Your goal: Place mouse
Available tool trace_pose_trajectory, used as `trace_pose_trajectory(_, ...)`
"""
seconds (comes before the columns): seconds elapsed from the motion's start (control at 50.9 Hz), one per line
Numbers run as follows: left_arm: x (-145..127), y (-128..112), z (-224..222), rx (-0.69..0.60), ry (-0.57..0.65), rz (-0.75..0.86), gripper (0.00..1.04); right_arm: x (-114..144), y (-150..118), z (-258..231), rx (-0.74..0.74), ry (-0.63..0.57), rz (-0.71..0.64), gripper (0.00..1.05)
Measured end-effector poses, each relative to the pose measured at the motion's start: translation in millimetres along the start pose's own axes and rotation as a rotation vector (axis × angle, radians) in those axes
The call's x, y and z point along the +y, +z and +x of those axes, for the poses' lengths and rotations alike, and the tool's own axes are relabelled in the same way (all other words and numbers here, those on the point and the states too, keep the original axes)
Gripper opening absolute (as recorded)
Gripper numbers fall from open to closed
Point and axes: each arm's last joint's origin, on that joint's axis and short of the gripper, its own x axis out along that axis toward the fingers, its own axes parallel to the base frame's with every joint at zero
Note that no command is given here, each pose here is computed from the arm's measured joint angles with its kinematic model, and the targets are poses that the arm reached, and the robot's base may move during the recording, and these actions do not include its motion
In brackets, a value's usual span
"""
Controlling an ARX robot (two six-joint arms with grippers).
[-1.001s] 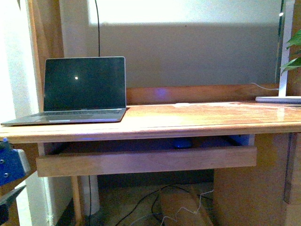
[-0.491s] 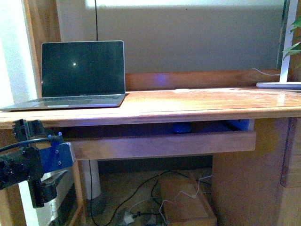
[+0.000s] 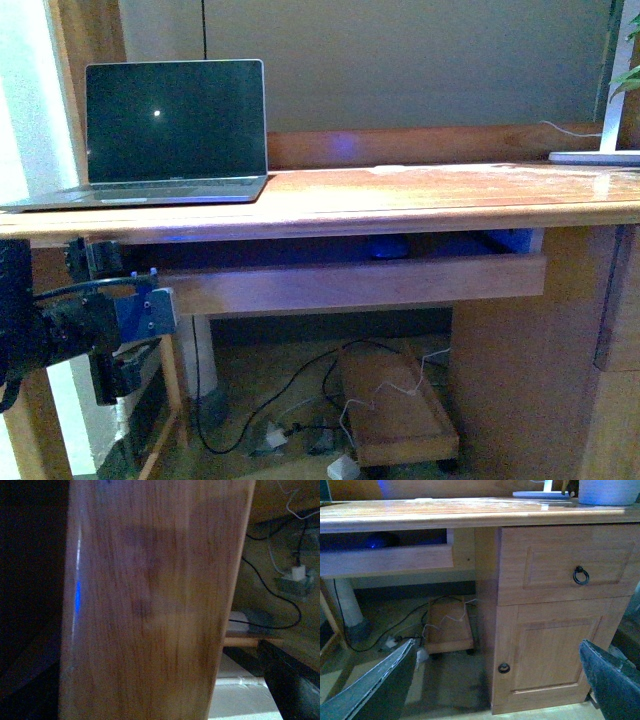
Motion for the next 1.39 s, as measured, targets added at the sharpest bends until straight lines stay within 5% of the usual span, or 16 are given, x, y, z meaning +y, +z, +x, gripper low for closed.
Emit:
trace_pose_trajectory(0.295,29,29,-38,-0.025,-0.400,-0.461,0.97,0,0,0,0.000,0.000,0.000,0.97)
trace_pose_trajectory(0.51,40,56,-88,-0.164,-0.673,-0.833,0.97,0,0,0,0.000,0.000,0.000,0.97)
trace_pose_trajectory(0.726,43,74,-111,-0.242,-0.688,-1.059,0.97,0,0,0,0.000,0.000,0.000,0.97)
trace_pose_trajectory(0.962,78,101,-141,-0.402,-0.476,-1.288,0.97,0,0,0,0.000,0.000,0.000,0.97)
trace_pose_trajectory(1.06,102,119,-174,-0.453,-0.292,-1.439,0.97,0,0,0,0.000,0.000,0.000,0.97)
trace_pose_trajectory(1.257,80,133,-243,-0.290,0.019,-1.751,0.97,0,0,0,0.000,0.000,0.000,0.97)
trace_pose_trajectory(1.394,50,146,-289,-0.059,0.279,-1.643,0.81,0,0,0,0.000,0.000,0.000,0.97)
